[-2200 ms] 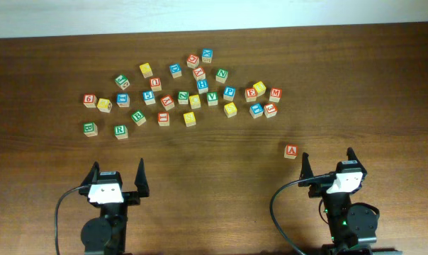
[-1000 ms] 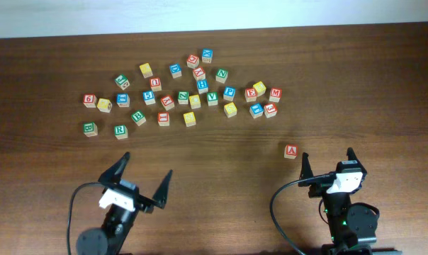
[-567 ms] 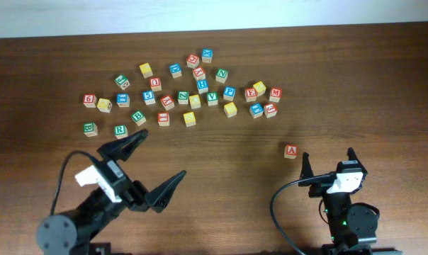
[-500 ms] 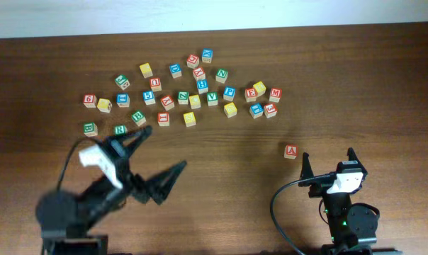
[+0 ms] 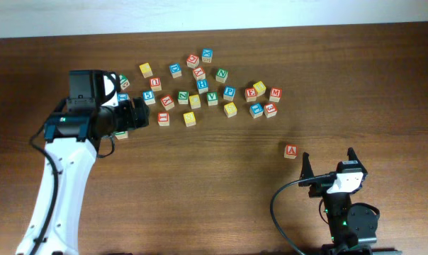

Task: Spell out RSS
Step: 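Reach the left gripper to the green R block and grasp it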

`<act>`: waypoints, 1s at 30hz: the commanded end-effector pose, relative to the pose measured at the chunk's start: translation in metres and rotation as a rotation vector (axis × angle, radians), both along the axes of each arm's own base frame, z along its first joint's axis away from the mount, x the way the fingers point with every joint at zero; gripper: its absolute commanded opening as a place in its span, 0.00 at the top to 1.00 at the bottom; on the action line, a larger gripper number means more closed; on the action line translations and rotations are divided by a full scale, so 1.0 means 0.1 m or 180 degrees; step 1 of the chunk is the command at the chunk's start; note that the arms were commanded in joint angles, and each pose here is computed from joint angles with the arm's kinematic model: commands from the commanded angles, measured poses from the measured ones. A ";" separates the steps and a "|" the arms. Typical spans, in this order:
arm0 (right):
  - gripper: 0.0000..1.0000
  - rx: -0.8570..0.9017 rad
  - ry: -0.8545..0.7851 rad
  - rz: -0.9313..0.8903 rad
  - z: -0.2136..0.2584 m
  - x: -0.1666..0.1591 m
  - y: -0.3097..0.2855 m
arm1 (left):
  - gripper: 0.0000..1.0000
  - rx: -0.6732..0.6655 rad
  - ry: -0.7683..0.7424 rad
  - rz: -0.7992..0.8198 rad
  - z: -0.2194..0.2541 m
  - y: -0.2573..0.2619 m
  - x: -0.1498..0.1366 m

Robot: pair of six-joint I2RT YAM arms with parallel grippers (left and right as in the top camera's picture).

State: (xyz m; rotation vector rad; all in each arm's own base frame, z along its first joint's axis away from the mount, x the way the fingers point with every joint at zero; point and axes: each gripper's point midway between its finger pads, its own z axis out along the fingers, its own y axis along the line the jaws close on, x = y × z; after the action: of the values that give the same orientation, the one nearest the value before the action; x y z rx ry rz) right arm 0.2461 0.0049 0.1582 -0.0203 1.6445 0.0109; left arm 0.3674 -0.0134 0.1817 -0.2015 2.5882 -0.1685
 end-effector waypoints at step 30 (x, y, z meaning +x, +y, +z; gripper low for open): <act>0.02 -0.0022 0.0017 -0.0046 -0.03 0.00 -0.03 | 0.38 0.0433 0.0941 0.0339 -1.57 0.70 0.35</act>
State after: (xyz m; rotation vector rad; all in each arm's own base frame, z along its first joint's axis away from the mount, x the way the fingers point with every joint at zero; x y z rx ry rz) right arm 0.2461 0.0049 0.1582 -0.0203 1.6445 0.0109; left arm 0.4017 0.0554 0.0302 -0.3443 2.8461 0.0789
